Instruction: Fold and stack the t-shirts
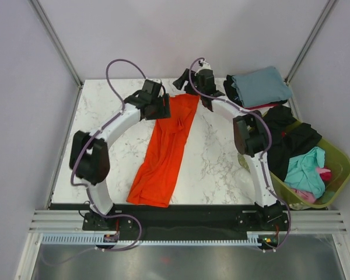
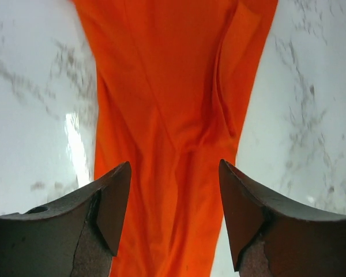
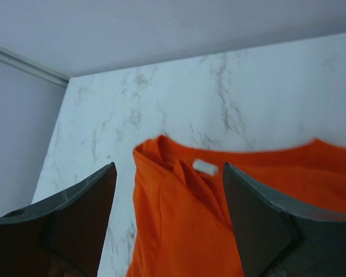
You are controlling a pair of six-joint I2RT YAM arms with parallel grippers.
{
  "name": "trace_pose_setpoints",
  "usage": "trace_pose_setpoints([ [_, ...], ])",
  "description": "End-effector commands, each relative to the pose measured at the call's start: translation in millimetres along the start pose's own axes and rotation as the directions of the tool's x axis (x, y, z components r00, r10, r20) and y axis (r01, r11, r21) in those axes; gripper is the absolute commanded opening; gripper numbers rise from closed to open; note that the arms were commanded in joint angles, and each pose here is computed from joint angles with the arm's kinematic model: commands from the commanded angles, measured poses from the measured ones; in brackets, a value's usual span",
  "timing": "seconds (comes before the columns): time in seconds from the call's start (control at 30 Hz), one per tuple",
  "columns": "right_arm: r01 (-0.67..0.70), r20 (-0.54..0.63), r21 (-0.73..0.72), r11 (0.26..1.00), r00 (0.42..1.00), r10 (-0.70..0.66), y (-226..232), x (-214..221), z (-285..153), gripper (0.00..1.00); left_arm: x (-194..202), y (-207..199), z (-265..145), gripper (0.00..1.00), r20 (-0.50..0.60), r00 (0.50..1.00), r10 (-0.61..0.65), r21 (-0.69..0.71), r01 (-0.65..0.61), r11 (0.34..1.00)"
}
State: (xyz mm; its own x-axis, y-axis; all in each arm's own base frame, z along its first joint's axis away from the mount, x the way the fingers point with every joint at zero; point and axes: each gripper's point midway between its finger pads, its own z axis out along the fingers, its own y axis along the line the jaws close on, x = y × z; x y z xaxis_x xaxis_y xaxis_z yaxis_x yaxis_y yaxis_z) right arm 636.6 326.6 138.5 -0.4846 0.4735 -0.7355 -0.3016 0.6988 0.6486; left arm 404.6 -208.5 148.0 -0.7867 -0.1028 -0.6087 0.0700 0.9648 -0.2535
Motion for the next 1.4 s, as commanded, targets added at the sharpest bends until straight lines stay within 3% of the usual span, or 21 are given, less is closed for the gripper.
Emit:
trace_pose_setpoints([
  [0.0,0.161,0.214,0.016,0.987,0.963,-0.161,76,-136,-99,0.82,-48,6,40,0.69,0.073,0.993,0.088,-0.032,-0.086,0.996],
  [0.03,0.175,0.141,0.083,0.981,0.972,-0.186,51,-108,-113,0.82,-54,14,66,0.69,0.050,0.996,0.079,-0.051,-0.076,0.996],
  [0.07,0.185,0.205,0.102,0.977,0.957,-0.203,73,-136,-151,0.83,-59,18,76,0.68,0.040,0.997,0.071,-0.060,-0.069,0.996],
  [0.1,0.185,0.198,0.117,0.976,0.958,-0.205,73,-133,-168,0.83,-62,22,88,0.68,0.028,0.997,0.068,-0.065,-0.066,0.996],
  [0.13,0.176,0.130,0.159,0.971,0.972,-0.198,50,-101,-182,0.83,-89,23,89,0.67,0.071,0.996,0.053,-0.060,-0.048,0.997],
  [0.17,0.183,0.171,0.142,0.973,0.963,-0.206,70,-115,-215,0.82,-73,36,115,0.66,0.005,0.999,0.047,-0.089,-0.046,0.995],
  [0.23,0.161,0.096,0.186,0.969,0.979,-0.181,46,-76,-243,0.83,-96,44,121,0.65,0.037,0.999,0.039,-0.100,-0.035,0.994],
  [0.27,0.146,0.133,0.161,0.976,0.977,-0.168,62,-83,-270,0.83,-87,54,137,0.65,0.004,0.999,0.037,-0.119,-0.036,0.992],
  [0.33,0.119,0.066,0.166,0.979,0.989,-0.131,45,-44,-293,0.82,-94,67,143,0.65,0.013,1.000,0.028,-0.141,-0.025,0.990],
  [0.4,0.103,0.074,0.125,0.987,0.991,-0.113,56,-37,-322,0.82,-92,81,152,0.65,0.003,1.000,-0.002,-0.148,0.002,0.989],
  [0.6,0.177,-0.079,0.178,0.968,0.983,-0.165,30,18,-379,0.82,-87,69,181,0.67,-0.035,0.999,-0.031,-0.025,0.030,0.999],
  [0.7,0.213,-0.126,0.244,0.946,0.974,-0.187,13,34,-405,0.83,-91,66,195,0.51,-0.019,0.999,-0.032,-0.005,0.032,0.999],
  [0.73,0.224,-0.119,0.248,0.943,0.973,-0.200,12,35,-414,0.83,-94,65,197,0.31,-0.010,0.999,-0.031,0.001,0.031,1.000],
  [0.83,0.228,-0.128,0.281,0.932,0.972,-0.199,5,42,-431,0.84,-112,65,199,0.02,0.054,0.998,-0.012,0.002,0.011,1.000],
  [1.0,0.205,-0.118,0.323,0.924,0.977,-0.176,-4,46,-441,0.84,-174,64,176,0.02,0.252,0.955,0.158,-0.055,-0.148,0.987],
  [1.17,0.226,-0.157,0.325,0.918,0.970,-0.183,-4,47,-436,0.84,-240,81,156,0.02,0.440,0.822,0.362,-0.276,-0.259,0.925],
  [1.2,0.232,-0.159,0.325,0.917,0.969,-0.189,-4,45,-436,0.84,-244,80,155,0.04,0.454,0.808,0.375,-0.280,-0.270,0.921],
  [1.27,0.240,-0.165,0.327,0.914,0.967,-0.195,-5,45,-435,0.84,-252,72,156,0.25,0.487,0.771,0.409,-0.289,-0.300,0.909],
  [1.3,0.239,-0.166,0.331,0.913,0.967,-0.194,-6,45,-435,0.84,-252,72,158,0.43,0.486,0.764,0.425,-0.303,-0.309,0.901],
  [1.33,0.239,-0.172,0.331,0.913,0.967,-0.191,-6,47,-434,0.84,-252,72,159,0.99,0.484,0.759,0.436,-0.323,-0.308,0.895],
  [1.37,0.238,-0.178,0.327,0.914,0.966,-0.188,-6,48,-433,0.85,-251,74,159,1.00,0.473,0.758,0.448,-0.345,-0.308,0.886],
])
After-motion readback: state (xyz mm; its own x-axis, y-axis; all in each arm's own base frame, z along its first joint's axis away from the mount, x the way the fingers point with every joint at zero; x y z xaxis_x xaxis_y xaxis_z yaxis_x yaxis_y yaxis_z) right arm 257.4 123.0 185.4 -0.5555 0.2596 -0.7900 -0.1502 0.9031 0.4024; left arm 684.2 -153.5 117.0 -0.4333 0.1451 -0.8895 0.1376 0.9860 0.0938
